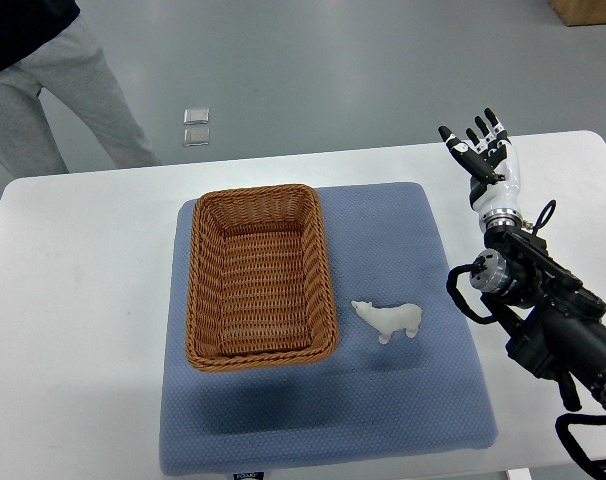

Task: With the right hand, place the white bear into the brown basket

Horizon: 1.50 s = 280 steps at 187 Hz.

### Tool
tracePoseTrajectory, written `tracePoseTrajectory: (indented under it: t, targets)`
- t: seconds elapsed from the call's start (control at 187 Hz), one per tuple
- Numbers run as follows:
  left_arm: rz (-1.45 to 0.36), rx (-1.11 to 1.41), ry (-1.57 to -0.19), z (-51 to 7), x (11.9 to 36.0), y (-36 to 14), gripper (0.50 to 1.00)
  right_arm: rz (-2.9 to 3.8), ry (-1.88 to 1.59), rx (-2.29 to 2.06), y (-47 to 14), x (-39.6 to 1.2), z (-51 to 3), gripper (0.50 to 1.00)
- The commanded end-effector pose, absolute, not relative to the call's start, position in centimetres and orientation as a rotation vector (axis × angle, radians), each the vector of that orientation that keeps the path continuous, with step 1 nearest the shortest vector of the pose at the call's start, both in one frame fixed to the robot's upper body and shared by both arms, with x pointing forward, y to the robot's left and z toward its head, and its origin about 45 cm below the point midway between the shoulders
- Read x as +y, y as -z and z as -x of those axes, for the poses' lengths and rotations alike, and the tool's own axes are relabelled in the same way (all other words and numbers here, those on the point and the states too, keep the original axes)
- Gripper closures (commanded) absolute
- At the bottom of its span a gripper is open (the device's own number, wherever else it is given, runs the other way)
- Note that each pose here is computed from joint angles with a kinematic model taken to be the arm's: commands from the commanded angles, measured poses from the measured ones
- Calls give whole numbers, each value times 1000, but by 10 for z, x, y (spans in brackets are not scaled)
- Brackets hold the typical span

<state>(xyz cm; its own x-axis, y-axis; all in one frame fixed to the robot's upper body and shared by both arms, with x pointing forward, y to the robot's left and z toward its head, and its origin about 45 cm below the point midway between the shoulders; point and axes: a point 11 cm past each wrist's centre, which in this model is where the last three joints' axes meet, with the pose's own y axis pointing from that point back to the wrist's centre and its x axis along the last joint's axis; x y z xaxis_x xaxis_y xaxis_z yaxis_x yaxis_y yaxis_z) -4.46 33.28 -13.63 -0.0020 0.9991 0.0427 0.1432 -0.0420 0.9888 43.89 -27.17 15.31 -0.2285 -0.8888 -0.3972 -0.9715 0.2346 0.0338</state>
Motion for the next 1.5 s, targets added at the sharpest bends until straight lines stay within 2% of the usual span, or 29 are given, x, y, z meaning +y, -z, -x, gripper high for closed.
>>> tracePoseTrajectory:
  t: [0.0,1.494]
  targets:
    - [-1345,1298,-1173,45,333,136,500,1733,-398,2217,-153,-272,-439,579]
    - [-1339,1284,-1189,37,334,137,500,1734,-385,2220,-156,-275,-440,579]
